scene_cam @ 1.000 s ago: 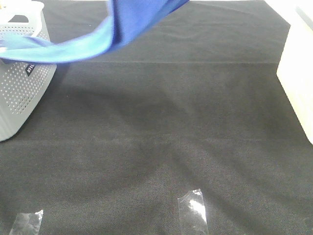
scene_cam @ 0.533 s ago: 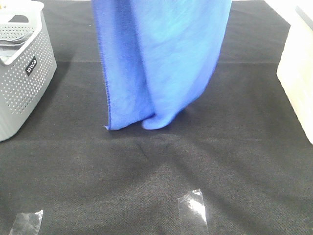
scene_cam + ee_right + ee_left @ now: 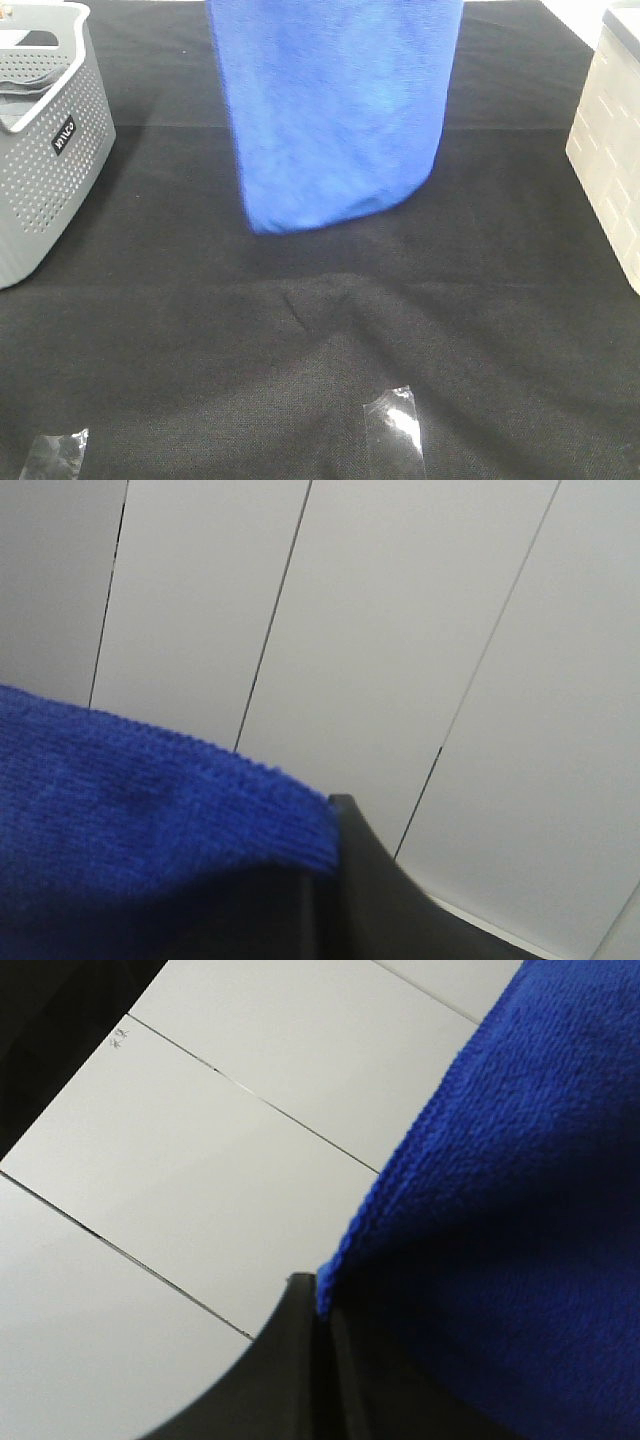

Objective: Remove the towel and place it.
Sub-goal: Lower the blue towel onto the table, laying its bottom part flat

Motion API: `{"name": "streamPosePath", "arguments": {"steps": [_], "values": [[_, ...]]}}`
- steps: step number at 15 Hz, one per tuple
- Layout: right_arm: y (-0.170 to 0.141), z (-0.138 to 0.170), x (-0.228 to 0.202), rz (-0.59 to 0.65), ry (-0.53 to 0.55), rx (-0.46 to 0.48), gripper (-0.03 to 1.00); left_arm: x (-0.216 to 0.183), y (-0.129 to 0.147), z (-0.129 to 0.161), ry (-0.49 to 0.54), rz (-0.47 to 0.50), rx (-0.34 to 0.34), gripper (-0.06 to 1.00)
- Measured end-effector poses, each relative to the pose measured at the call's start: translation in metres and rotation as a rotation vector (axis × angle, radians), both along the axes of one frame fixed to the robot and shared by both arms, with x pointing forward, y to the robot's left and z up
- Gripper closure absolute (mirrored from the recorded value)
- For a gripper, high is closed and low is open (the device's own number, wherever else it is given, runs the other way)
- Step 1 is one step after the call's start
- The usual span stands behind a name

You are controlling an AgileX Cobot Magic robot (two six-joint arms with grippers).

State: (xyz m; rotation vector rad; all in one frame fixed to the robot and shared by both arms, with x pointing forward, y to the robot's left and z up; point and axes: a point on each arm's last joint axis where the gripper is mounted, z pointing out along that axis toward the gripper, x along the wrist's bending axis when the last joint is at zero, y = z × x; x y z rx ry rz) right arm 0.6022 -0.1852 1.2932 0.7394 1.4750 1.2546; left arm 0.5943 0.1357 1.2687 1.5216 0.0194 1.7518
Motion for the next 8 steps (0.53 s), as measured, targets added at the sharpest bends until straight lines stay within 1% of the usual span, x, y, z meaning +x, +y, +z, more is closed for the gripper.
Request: {"name": "streamPosePath", "arguments": {"steps": [4,8], "values": [[0.009,-0.027,0.033,-0.007,-0.007,0.028,0.97,0.035,0.020,-0.007,-0.046,0.005,-0.065,0.94],[0.016,-0.041,0.063,-0.023,-0.077,0.054,0.97,0.084,0.026,-0.024,-0.070,0.036,-0.068,0.94]]}}
